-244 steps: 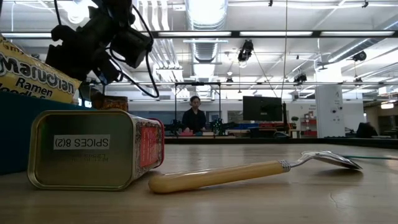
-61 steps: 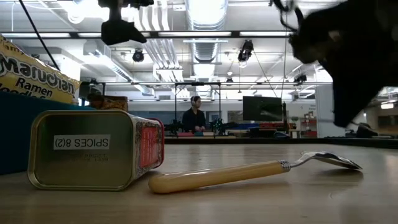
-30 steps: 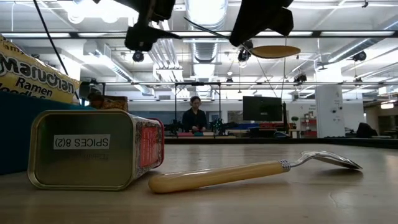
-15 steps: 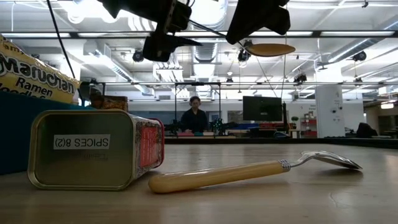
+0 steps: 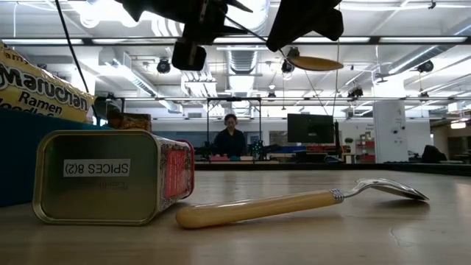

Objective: Pick & Place Food Item
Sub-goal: Put the green spoon into the green bin

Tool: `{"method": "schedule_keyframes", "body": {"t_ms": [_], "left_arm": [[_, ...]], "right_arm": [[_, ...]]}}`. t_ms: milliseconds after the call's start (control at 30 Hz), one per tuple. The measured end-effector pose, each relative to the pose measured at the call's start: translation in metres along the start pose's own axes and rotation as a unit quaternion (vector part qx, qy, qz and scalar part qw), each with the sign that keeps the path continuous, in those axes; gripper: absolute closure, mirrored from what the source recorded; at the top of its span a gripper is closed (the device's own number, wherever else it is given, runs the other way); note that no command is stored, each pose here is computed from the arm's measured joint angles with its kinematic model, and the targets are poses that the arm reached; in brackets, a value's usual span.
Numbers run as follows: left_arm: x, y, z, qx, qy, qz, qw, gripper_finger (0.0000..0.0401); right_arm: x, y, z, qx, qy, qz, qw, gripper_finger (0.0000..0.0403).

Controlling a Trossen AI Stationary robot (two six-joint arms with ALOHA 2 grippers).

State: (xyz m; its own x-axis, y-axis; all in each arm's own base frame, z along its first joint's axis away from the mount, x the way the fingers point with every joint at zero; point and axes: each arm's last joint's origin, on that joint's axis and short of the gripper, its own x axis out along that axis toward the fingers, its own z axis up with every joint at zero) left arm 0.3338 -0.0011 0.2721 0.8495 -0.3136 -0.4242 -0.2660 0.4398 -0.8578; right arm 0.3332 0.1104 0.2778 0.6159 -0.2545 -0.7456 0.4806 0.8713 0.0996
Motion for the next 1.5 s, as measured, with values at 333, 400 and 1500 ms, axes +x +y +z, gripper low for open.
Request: {"method": "schedule_keyframes", "body": {"t_ms": [333,400,1500], "left_arm": [[0.0,0.003,-0.001,0.022,0.008,0.011,1.0,0.0389],[0.0,0.003,-0.002,0.021,0.009,0.011,1.0,0.039],[-0.145,0.03,0.036,0.055,-0.238,0.253,0.936,0.0395]], "right_arm": [[-0.001,0.001,0.001,0.007,-0.005,0.006,1.0,0.0394],[-0.001,0.001,0.001,0.007,-0.005,0.006,1.0,0.0394],[-0.042,0.015,0.034,0.062,-0.088,0.009,0.994,0.0138]]}}
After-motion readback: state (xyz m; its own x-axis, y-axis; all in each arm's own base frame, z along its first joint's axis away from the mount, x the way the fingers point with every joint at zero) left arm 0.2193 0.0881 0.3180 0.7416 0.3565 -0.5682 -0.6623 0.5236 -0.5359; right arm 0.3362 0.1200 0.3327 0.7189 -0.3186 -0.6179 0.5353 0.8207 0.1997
